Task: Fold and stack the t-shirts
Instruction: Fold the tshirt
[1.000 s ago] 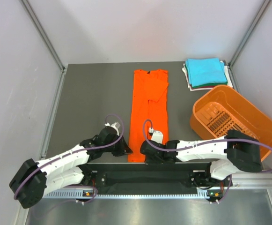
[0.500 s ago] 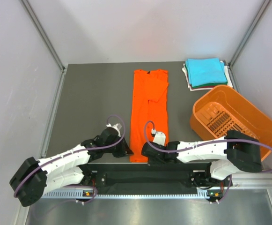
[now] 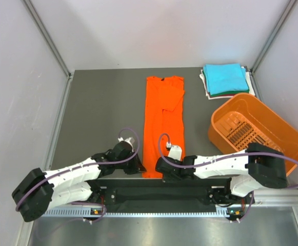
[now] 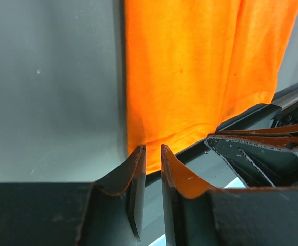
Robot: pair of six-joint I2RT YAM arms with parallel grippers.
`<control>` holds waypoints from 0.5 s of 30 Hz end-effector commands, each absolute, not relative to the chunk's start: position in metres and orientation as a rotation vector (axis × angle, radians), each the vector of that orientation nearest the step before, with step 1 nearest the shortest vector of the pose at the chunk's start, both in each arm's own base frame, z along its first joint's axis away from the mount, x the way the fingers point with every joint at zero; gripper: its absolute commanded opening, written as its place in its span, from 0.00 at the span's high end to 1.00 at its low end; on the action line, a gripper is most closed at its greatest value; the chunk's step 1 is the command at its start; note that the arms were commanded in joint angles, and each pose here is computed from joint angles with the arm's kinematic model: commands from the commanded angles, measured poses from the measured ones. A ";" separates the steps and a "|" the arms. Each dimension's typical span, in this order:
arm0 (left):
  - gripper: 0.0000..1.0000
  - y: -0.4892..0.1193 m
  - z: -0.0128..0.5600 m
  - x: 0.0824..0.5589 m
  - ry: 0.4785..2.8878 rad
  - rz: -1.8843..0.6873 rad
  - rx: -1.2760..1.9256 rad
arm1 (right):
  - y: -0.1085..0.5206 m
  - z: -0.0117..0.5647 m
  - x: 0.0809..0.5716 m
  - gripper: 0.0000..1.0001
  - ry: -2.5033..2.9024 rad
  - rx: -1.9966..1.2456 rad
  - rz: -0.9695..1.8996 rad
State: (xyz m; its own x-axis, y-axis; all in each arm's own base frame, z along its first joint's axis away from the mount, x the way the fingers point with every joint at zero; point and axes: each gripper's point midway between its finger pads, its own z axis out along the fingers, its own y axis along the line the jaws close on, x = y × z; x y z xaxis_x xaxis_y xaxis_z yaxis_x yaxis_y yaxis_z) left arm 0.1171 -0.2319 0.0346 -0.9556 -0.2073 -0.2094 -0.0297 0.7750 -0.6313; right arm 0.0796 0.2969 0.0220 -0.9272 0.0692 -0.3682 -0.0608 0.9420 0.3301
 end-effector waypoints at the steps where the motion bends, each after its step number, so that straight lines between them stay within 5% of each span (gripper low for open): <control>1: 0.76 -0.237 0.044 0.125 2.660 -0.964 -0.178 | 0.294 0.022 0.076 1.00 2.700 0.010 0.483; 12: 0.76 -0.225 0.025 0.117 2.719 -0.832 -0.164 | 0.292 0.023 0.075 1.00 2.695 0.005 0.469; 15: 0.76 -0.229 0.046 0.126 2.675 -0.827 -0.134 | 0.292 0.028 0.076 0.91 2.686 0.000 0.466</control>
State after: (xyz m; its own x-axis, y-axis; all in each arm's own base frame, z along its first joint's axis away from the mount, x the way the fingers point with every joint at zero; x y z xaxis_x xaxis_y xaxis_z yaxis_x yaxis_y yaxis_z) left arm 0.1105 -0.2223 0.0203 -0.9590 -0.1857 -0.2141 -0.0355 0.8284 -0.5590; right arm 0.0778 0.2887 0.0150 -0.9263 0.0719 -0.3698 -0.0493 0.9500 0.3085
